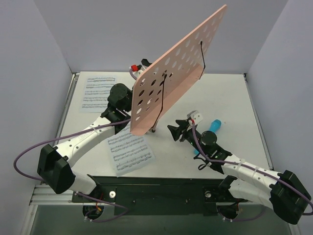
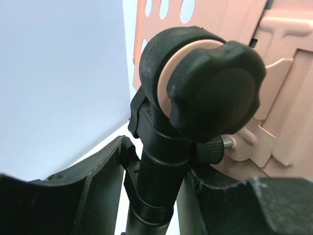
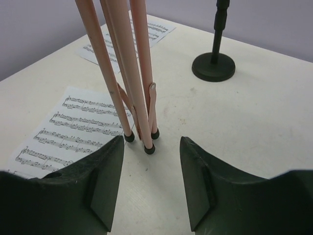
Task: Set up the instrument practice props
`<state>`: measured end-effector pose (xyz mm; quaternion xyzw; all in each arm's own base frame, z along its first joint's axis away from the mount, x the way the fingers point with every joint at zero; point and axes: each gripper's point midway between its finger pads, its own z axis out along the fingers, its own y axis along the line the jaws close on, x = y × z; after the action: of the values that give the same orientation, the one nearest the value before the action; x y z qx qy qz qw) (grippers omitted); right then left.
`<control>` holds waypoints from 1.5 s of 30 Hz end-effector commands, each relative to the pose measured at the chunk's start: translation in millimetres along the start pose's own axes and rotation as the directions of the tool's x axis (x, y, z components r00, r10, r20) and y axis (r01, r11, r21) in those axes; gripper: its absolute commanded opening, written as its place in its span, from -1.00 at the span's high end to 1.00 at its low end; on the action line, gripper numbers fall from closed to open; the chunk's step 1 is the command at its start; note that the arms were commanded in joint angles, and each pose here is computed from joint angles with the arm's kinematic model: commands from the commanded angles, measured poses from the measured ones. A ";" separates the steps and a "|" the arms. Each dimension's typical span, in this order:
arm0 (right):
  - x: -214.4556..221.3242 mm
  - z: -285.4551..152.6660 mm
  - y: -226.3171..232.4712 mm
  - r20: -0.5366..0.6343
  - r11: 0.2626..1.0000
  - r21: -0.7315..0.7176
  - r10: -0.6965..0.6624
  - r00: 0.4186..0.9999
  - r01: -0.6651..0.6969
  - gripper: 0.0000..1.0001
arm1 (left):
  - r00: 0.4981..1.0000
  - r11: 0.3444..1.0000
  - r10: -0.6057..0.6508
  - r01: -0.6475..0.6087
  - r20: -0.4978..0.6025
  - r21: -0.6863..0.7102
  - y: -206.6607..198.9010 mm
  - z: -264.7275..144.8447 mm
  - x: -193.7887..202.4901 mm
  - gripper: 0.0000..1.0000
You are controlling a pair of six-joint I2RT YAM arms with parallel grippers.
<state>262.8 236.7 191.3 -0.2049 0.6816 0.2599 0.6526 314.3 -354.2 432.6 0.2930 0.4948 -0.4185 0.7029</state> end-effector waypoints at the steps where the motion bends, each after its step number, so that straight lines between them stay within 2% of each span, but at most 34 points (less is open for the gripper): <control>1: -59.7 9.5 16.5 0.211 0.997 -0.070 0.032 0.977 -0.018 0.10 | 0.874 0.999 0.047 -0.050 0.484 -0.007 -17.4 -25.6 -167.0 1.00; 13: -67.0 35.3 28.7 0.201 0.991 -0.121 -0.026 0.979 0.051 0.13 | 0.865 0.999 0.016 -0.029 0.501 0.019 -20.4 -22.3 -174.7 1.00; 20: -61.9 42.7 29.8 0.154 0.987 -0.135 -0.064 0.986 0.085 0.30 | 0.873 0.999 -0.006 -0.018 0.487 0.044 -24.7 -23.7 -170.4 1.00; 37: -53.1 62.9 26.7 0.102 0.978 -0.205 -0.018 0.995 0.039 0.41 | 0.866 0.996 -0.072 0.032 0.495 0.089 -28.5 -23.0 -167.1 1.00; 41: -50.1 65.3 28.6 0.092 0.976 -0.216 -0.012 0.996 0.032 0.59 | 0.868 0.995 -0.072 0.031 0.492 0.092 -29.0 -22.7 -165.7 1.00; 43: -49.3 65.5 27.3 0.078 0.978 -0.208 -0.011 0.997 0.027 0.93 | 0.870 0.996 -0.066 0.025 0.489 0.090 -28.2 -22.6 -164.9 1.00; 45: -49.8 64.2 22.8 0.055 0.984 -0.178 -0.007 0.998 0.016 1.00 | 0.873 0.996 -0.058 0.015 0.485 0.090 -26.9 -22.9 -164.5 1.00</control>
<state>294.3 290.6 203.5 -0.2891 0.6549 0.3082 0.6265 308.8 -350.4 455.1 0.2325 0.4832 -0.4822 0.6927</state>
